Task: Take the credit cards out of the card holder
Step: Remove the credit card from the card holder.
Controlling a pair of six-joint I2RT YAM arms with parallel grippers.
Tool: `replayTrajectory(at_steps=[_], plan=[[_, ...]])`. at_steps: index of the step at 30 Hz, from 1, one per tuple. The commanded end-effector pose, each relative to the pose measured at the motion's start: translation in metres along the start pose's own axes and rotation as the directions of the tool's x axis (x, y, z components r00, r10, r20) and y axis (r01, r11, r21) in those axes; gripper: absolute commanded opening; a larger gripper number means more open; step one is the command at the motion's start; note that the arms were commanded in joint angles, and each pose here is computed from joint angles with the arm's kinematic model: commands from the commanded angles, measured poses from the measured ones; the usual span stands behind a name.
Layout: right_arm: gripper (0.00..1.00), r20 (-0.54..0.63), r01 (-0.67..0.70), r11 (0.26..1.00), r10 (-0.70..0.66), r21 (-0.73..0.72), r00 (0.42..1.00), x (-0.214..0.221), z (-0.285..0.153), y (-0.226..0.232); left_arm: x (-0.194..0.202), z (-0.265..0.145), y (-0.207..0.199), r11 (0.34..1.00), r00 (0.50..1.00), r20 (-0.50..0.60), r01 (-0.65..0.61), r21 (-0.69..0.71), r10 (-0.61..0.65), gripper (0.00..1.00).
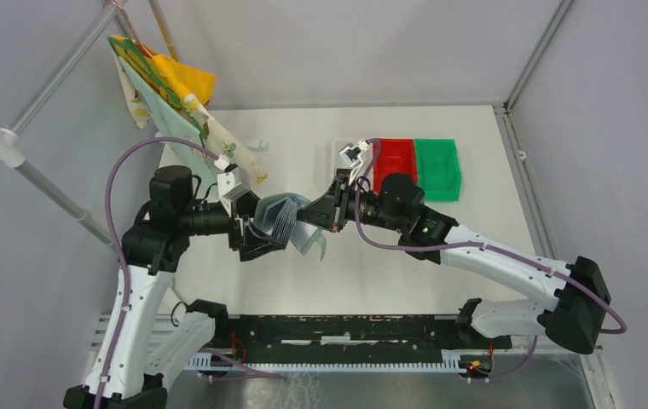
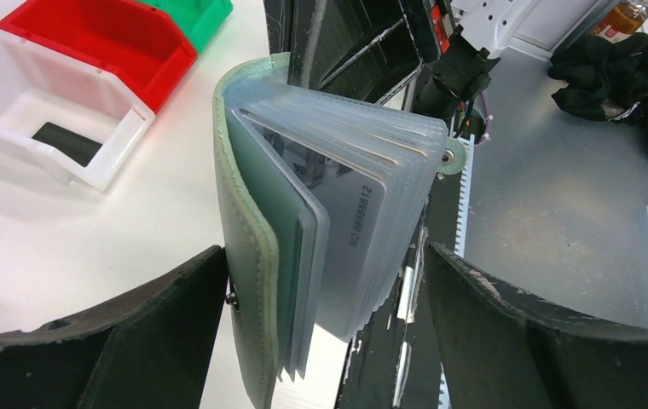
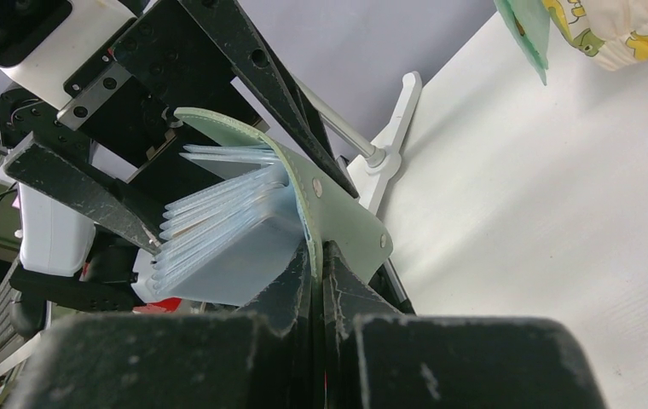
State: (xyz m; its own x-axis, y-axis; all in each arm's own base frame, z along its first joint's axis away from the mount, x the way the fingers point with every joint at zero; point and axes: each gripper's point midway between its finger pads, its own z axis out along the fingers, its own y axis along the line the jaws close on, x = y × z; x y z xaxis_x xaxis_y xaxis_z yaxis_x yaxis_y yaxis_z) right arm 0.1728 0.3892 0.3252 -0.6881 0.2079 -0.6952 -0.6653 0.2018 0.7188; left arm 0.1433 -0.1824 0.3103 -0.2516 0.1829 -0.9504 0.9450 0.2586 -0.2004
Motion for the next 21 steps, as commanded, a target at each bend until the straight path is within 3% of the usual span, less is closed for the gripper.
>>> replayTrajectory(at_steps=[1, 10, 21], plan=[[0.0, 0.131, 0.045, 0.993, -0.03, -0.107, 0.991, -0.04, -0.001, 0.041, -0.009, 0.0, -0.009, 0.999, 0.999, 0.035, -0.02, 0.043, 0.019, 0.91], [0.0, 0.128, 0.034, 0.993, -0.019, -0.115, 0.992, -0.038, 0.002, 0.041, -0.005, 0.0, -0.007, 0.999, 1.0, 0.023, -0.02, 0.037, 0.02, 0.91], [0.0, 0.125, 0.025, 0.992, -0.009, -0.127, 0.992, -0.036, 0.004, 0.043, -0.006, 0.0, 0.012, 0.997, 0.999, 0.038, -0.028, -0.074, 0.031, 0.92]])
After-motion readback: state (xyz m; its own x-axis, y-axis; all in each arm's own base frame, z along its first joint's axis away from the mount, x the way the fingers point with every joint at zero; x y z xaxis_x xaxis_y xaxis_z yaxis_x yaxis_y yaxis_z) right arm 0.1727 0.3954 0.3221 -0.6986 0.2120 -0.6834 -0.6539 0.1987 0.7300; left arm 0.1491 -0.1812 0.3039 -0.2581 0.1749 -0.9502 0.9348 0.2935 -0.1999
